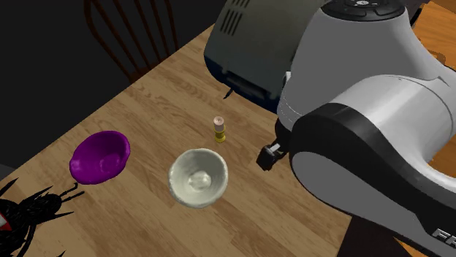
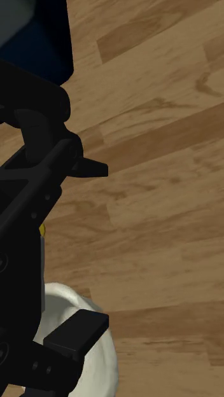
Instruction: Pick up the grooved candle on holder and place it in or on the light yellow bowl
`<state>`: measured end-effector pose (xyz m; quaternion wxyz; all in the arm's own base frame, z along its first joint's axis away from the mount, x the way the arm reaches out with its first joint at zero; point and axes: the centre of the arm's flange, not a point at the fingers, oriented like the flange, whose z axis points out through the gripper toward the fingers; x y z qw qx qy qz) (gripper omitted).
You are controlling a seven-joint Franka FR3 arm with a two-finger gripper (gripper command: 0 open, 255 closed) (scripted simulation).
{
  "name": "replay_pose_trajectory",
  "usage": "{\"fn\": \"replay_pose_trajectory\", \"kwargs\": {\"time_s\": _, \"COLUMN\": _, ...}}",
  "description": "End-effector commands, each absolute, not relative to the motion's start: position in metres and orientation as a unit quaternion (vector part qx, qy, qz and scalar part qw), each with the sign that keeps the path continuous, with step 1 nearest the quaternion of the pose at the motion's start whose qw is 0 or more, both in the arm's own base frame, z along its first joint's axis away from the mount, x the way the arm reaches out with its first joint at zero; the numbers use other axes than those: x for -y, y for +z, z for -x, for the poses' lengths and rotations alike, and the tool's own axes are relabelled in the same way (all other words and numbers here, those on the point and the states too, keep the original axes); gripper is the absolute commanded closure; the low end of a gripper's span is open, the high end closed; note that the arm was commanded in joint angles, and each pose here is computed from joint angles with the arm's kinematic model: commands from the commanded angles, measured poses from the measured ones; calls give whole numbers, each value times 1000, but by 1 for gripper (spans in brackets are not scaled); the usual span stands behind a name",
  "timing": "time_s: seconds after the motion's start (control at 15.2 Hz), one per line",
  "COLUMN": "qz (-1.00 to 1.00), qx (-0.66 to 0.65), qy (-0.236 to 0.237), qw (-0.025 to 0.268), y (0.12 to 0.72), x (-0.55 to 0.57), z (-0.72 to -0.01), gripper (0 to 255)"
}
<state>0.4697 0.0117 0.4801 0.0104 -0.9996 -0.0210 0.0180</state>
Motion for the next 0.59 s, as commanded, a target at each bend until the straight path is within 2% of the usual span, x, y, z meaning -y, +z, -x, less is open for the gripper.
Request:
{"fn": "replay_pose_trajectory", "kwargs": {"time_s": 0.0, "qz": 1000, "qx": 21, "qy": 15, "qw": 11, "y": 473, "x": -16, "z": -494, "gripper": 0}}
{"fn": "replay_pose_trajectory", "kwargs": {"time_s": 0.53, "qz": 1000, "qx": 23, "qy": 4, "qw": 12, "y": 439, "x": -33, "z": -589, "gripper": 0}}
